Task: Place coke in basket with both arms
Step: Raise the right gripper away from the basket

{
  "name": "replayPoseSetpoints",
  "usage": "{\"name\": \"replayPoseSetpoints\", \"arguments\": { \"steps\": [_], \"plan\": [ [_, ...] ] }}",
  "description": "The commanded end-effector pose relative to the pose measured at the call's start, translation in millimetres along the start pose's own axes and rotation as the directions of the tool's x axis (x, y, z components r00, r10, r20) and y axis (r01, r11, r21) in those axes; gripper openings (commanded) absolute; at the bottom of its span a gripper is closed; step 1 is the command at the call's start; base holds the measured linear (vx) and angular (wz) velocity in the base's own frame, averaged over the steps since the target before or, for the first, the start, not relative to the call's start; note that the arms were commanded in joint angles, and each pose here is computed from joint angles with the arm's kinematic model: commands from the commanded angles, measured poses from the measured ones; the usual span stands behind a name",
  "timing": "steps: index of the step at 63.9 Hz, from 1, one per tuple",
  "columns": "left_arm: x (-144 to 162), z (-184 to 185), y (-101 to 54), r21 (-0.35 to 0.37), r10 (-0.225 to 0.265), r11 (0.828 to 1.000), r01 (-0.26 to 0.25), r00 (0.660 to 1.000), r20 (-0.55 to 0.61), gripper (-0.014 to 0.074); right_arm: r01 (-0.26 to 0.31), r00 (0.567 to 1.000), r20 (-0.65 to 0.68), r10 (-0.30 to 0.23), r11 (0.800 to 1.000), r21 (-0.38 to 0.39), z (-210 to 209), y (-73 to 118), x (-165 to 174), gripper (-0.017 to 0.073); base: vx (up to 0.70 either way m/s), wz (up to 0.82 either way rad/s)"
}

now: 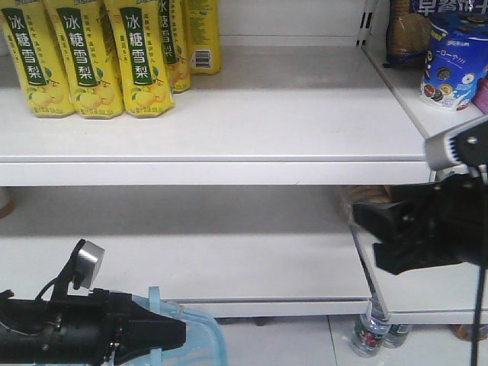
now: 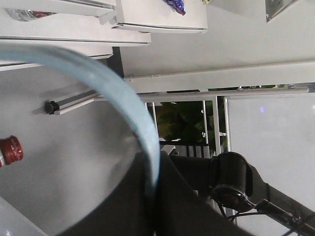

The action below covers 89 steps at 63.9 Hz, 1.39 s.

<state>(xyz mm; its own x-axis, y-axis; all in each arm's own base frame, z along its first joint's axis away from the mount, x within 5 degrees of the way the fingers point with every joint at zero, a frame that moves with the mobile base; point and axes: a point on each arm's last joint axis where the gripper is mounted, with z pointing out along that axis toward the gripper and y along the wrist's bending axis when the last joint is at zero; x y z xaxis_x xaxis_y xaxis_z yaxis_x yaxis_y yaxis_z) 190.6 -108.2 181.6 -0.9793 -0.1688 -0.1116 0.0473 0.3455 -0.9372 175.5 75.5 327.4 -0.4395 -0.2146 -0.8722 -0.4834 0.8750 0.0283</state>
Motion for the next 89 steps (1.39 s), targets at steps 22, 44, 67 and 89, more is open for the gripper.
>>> {"name": "replayPoseSetpoints", "arguments": {
  "steps": [22,44,67,89],
  "plan": [
    [-6,-4,-24.5,0.167,0.002,0.986,-0.01,0.999,0.05,-0.0006,0.022,0.958,0.227,-0.174,0.835,0.549,-98,-50.2,-12,0.0413,0.0,0.0],
    [-6,-4,-24.5,0.167,0.002,0.986,-0.01,0.999,0.05,-0.0006,-0.035,0.926,0.319,-0.2,0.798,0.601,-116,-37.0,13,0.0372,0.0,0.0],
    [-6,-4,-24.5,0.167,0.002,0.986,-0.01,0.999,0.05,-0.0006,-0.056,0.908,0.358,-0.216,0.785,0.617,-91,-18.6,122,0.0343,0.0,0.0],
    [-6,-4,-24.5,0.167,0.002,0.986,-0.01,0.999,0.05,-0.0006,-0.099,0.911,0.378,-0.167,0.8,0.592,-86,-18.0,132,0.0343,0.0,0.0]
  ]
}}
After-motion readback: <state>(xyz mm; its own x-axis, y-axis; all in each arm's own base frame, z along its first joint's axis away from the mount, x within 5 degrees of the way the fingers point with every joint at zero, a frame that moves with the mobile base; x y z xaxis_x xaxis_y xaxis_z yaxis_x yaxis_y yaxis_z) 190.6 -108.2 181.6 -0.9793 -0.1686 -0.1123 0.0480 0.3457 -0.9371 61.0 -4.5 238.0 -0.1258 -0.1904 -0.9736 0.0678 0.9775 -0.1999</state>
